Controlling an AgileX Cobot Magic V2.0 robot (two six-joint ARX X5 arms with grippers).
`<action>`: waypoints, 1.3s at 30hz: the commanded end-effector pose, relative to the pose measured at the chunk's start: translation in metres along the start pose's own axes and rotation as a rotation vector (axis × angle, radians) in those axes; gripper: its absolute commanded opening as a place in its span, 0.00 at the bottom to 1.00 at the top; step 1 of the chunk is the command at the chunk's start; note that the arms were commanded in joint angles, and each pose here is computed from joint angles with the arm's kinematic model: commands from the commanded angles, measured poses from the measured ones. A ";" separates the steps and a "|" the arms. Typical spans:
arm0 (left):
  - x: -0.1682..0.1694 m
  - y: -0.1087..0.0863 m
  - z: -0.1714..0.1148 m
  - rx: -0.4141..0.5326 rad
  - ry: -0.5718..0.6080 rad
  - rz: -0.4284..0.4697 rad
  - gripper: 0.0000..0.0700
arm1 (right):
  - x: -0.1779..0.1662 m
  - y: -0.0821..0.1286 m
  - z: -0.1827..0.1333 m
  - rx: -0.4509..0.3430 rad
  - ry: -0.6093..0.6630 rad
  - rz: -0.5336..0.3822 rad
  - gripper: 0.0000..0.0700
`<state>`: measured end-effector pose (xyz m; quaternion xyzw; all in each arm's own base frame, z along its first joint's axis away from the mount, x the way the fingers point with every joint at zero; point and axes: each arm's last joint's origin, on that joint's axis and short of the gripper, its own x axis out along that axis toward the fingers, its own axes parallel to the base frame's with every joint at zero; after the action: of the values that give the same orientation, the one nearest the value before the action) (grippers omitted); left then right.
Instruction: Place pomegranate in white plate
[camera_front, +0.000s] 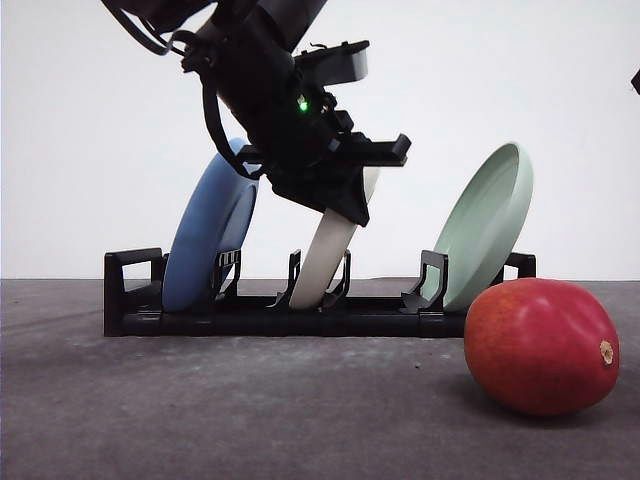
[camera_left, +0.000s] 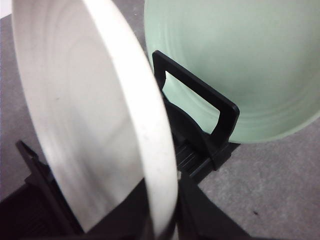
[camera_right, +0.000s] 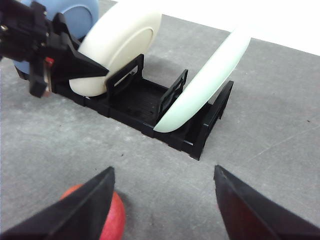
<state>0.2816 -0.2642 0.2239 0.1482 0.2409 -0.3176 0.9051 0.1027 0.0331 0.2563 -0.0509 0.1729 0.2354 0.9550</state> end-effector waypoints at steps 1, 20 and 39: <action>-0.004 -0.004 0.008 -0.024 -0.032 -0.024 0.02 | -0.002 0.001 0.006 0.001 -0.026 0.003 0.57; -0.069 0.005 0.046 -0.242 -0.188 -0.040 0.02 | -0.002 0.001 0.006 0.002 -0.026 0.003 0.57; -0.175 -0.012 0.032 -0.233 -0.208 -0.179 0.02 | -0.002 0.001 0.006 0.002 -0.023 0.003 0.57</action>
<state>0.1688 -0.1966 0.3404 -0.0081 0.2034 -0.3731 0.9052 0.1027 0.0331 0.2563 -0.0509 0.1730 0.2354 0.9550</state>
